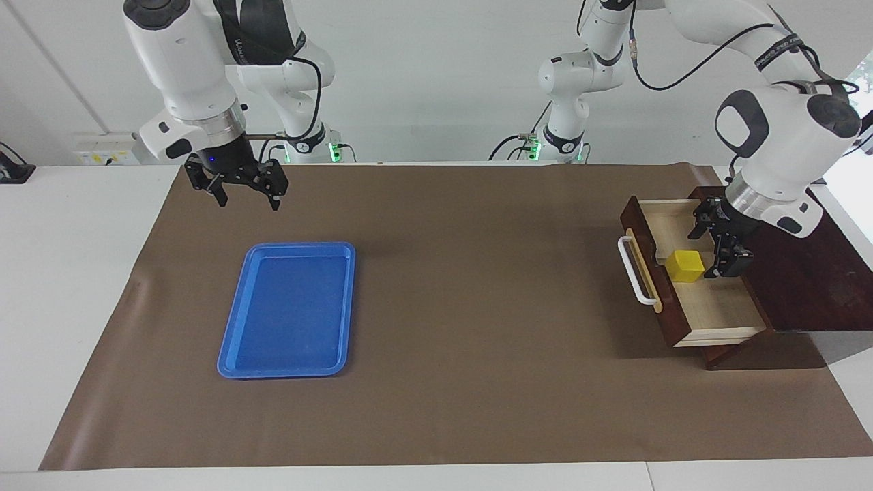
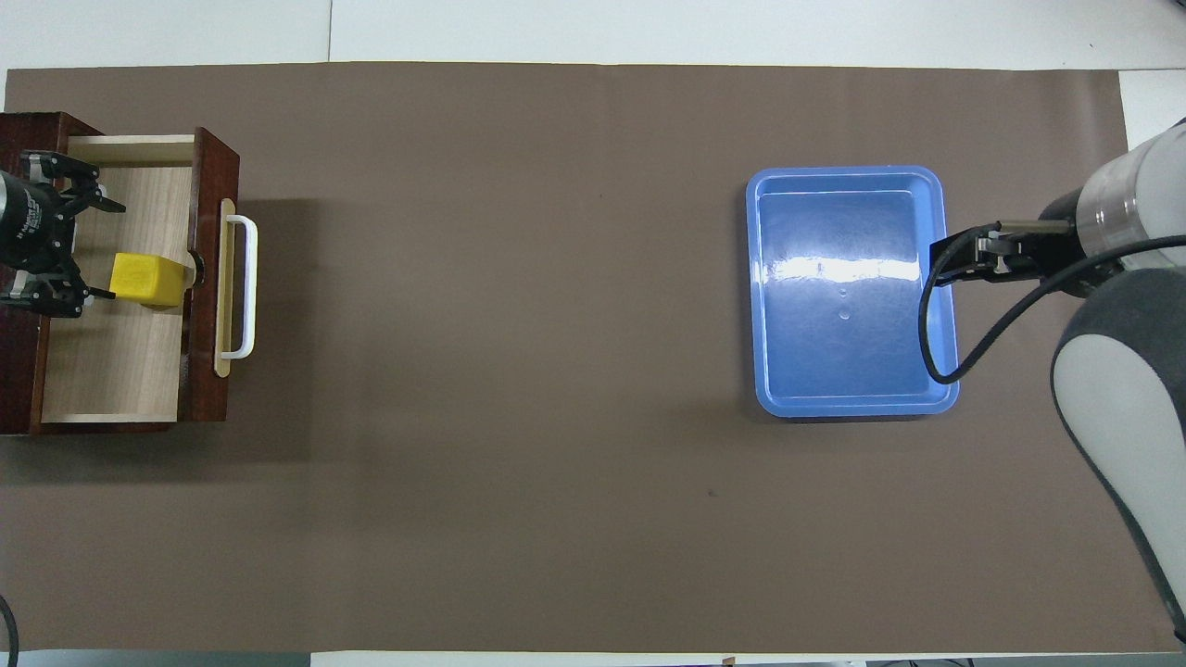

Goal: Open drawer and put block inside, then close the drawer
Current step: 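Release the cube in the drawer while the right gripper returns to rest, then push the drawer closed with the left gripper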

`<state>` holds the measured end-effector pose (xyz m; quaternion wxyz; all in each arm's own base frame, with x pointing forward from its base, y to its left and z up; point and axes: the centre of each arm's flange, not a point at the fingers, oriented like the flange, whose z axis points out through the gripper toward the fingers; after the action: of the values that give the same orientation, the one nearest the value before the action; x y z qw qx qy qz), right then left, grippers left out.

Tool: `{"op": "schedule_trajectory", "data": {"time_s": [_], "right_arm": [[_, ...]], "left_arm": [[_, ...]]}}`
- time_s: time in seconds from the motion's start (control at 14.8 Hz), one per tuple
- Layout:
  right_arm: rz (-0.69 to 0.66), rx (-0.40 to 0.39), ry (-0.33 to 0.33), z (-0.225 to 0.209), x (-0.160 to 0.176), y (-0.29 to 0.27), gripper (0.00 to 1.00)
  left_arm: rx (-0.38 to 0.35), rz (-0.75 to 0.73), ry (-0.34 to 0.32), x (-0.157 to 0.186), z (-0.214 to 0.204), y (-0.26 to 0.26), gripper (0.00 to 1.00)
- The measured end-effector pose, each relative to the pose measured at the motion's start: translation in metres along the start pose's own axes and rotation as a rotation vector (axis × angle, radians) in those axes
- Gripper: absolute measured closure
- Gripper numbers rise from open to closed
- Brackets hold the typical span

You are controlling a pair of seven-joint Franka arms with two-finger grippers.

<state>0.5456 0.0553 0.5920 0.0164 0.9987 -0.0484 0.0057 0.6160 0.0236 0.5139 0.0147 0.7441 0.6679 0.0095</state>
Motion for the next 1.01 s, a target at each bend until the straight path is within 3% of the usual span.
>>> {"op": "schedule_trajectory", "data": {"time_s": [0.27, 0.41, 0.68, 1.01], "right_arm": [[0.009, 0.0, 0.001, -0.009, -0.017, 0.008, 0.0], [0.032, 0.002, 0.015, -0.013, -0.015, 0.021, 0.0], [0.072, 0.002, 0.016, -0.023, -0.004, 0.04, 0.0], [0.088, -0.003, -0.012, -0.026, 0.013, 0.059, 0.0]], "left_arm": [[0.013, -0.024, -0.006, -0.085, 0.009, 0.006, 0.0], [0.047, 0.002, 0.011, -0.106, 0.031, 0.002, 0.0], [0.066, -0.001, 0.037, -0.097, 0.061, -0.004, 0.0], [0.04, -0.055, 0.04, -0.062, 0.06, -0.003, 0.0]]}}
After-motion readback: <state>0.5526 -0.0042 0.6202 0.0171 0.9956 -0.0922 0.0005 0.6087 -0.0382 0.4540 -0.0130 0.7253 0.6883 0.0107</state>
